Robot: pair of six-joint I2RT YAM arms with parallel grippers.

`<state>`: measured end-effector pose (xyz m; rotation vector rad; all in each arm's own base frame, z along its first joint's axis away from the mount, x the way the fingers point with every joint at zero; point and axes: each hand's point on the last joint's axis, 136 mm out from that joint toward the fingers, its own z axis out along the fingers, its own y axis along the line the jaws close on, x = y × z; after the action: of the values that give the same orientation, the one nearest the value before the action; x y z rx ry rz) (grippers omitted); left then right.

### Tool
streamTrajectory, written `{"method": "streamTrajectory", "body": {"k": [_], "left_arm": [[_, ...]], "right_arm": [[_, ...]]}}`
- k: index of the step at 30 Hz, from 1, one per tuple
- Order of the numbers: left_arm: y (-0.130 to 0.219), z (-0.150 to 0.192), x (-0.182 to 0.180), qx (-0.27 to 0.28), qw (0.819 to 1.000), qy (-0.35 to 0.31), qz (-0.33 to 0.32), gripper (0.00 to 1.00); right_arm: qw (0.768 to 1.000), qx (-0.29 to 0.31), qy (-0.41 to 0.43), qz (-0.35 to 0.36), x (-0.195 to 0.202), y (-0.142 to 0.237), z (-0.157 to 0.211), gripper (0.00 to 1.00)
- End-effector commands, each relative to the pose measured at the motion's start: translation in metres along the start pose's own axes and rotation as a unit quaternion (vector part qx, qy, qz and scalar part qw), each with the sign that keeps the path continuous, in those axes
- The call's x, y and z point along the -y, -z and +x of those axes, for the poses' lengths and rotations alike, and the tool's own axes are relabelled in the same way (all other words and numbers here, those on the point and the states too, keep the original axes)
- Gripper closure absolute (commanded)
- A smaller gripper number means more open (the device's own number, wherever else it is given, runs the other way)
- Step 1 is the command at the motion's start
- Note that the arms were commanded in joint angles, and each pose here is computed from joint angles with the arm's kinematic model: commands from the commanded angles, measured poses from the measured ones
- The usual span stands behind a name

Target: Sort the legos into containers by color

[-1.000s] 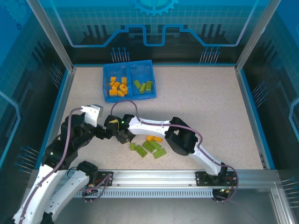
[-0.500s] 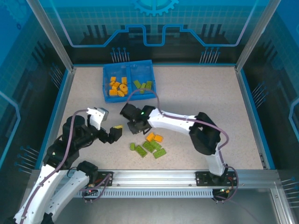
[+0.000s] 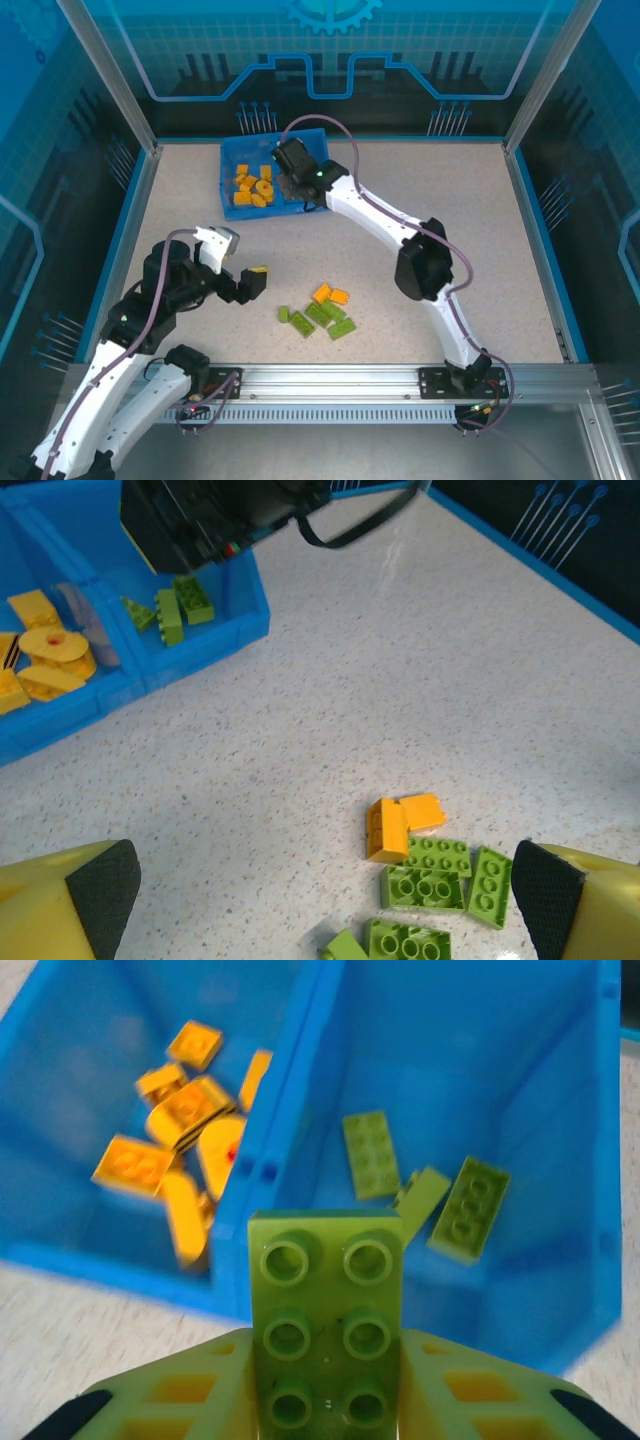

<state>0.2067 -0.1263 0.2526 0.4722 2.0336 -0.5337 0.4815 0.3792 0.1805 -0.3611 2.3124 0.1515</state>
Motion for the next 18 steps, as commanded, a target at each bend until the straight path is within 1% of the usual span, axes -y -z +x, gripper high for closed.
{"method": "streamTrajectory", "body": {"k": [1,3,5,7,9,10,11,14,18], "left_arm": [[0.000,0.005,-0.011,-0.012,0.999,0.010,-0.029,0.01],[0.001,0.005,-0.012,-0.010,0.999,0.011,-0.033,0.01],[0.001,0.005,-0.014,-0.010,0.999,0.013,-0.038,0.01],[0.000,0.006,-0.015,-0.011,0.999,0.013,-0.042,0.01],[-0.001,0.007,-0.017,-0.013,0.999,0.014,-0.045,0.01],[-0.001,0.007,-0.017,-0.014,0.999,0.014,-0.045,0.01],[-0.001,0.007,-0.017,-0.014,0.999,0.014,-0.045,0.01],[-0.002,0.008,-0.018,-0.018,0.999,0.016,-0.049,0.01],[-0.003,0.009,-0.020,-0.021,0.998,0.017,-0.052,0.01]], "right_arm": [[0.999,-0.019,0.015,0.021,0.018,-0.042,0.003,0.63],[0.999,-0.026,0.027,0.011,0.015,-0.063,0.007,0.62],[0.999,-0.024,0.047,0.002,0.009,-0.080,0.010,0.59],[0.999,-0.020,0.048,-0.011,0.007,-0.089,0.009,0.55],[0.999,-0.015,0.037,-0.028,0.007,-0.089,0.003,0.48],[0.999,-0.012,0.032,-0.031,0.009,-0.087,0.000,0.44],[0.999,-0.008,0.030,-0.030,0.011,-0.083,-0.004,0.41],[0.999,-0.002,0.029,-0.032,0.015,-0.063,-0.017,0.42],[0.999,0.005,0.026,-0.040,0.019,-0.021,-0.031,0.43]]}}
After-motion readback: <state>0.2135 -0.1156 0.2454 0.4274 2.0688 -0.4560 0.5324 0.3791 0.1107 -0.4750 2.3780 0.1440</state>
